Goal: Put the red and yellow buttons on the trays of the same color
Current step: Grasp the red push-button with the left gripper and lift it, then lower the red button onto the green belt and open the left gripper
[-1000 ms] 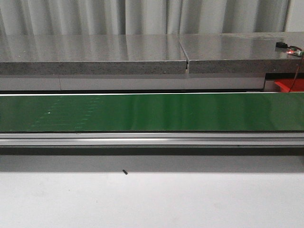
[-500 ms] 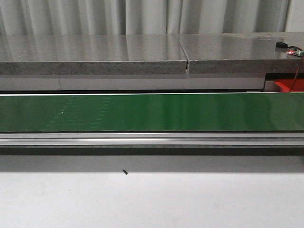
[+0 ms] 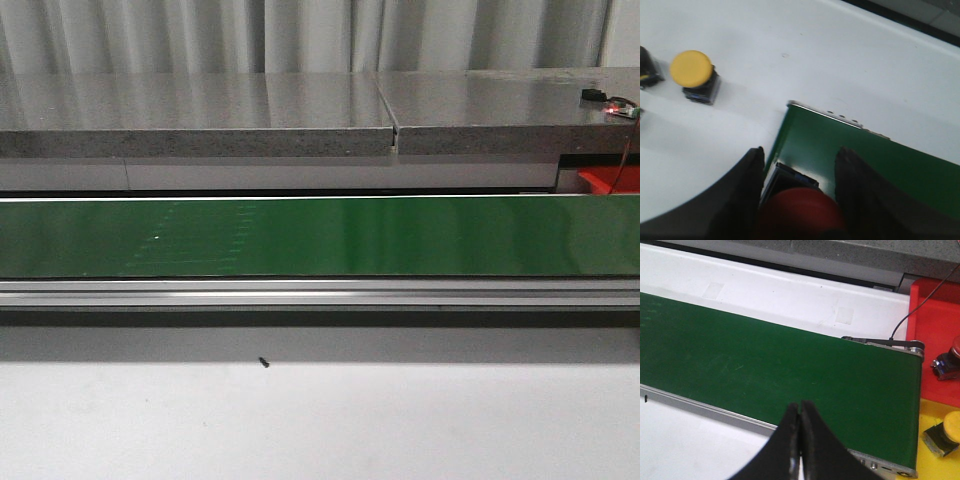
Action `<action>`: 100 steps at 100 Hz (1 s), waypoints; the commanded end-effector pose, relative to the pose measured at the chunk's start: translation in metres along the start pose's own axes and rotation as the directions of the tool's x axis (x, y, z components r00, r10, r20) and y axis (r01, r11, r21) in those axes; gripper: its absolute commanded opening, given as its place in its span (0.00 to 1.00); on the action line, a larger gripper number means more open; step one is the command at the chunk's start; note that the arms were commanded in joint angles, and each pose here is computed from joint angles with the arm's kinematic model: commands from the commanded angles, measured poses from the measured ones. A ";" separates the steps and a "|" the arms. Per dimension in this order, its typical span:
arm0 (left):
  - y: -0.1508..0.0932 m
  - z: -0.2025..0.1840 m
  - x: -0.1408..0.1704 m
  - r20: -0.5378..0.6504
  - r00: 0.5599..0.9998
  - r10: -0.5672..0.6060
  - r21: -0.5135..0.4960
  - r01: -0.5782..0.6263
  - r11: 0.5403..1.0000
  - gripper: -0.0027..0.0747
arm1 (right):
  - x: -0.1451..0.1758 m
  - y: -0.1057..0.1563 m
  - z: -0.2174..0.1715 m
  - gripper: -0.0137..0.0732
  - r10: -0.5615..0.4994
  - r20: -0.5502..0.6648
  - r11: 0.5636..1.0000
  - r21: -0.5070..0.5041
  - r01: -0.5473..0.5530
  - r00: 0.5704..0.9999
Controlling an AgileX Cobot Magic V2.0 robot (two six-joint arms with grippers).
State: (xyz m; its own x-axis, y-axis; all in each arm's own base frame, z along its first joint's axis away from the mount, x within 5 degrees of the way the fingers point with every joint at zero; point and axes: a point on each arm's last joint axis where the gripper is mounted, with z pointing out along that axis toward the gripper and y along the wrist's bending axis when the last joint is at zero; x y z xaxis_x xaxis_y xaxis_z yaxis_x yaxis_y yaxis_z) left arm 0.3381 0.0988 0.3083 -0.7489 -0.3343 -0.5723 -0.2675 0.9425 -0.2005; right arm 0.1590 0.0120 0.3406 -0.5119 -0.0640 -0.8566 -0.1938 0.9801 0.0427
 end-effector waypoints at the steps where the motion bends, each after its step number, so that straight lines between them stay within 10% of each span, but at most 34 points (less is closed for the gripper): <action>1: -0.022 -0.018 -0.007 0.099 0.995 0.027 0.046 -0.032 0.998 0.18 | -0.012 0.000 -0.007 0.08 -0.007 0.083 1.000 0.017 0.005 0.997; 83: -0.052 0.047 0.032 -0.040 0.995 0.091 0.088 -0.087 0.992 0.19 | -0.012 0.000 -0.007 0.08 -0.007 0.083 1.000 0.017 0.005 0.997; 100: -0.053 0.047 0.033 -0.048 0.992 0.114 0.099 -0.109 0.989 0.45 | -0.012 0.000 -0.007 0.08 -0.007 0.083 1.000 0.017 0.005 0.997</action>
State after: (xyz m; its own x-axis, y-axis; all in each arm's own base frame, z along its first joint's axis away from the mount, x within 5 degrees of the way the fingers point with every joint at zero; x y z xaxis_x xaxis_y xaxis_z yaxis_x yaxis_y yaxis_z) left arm 0.3540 0.0393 0.2434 -0.8438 -0.2441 -0.4780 -0.1542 0.9633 -0.2197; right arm 0.1590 0.0120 0.3406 -0.5119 -0.0640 -0.8566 -0.1938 0.9801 0.0427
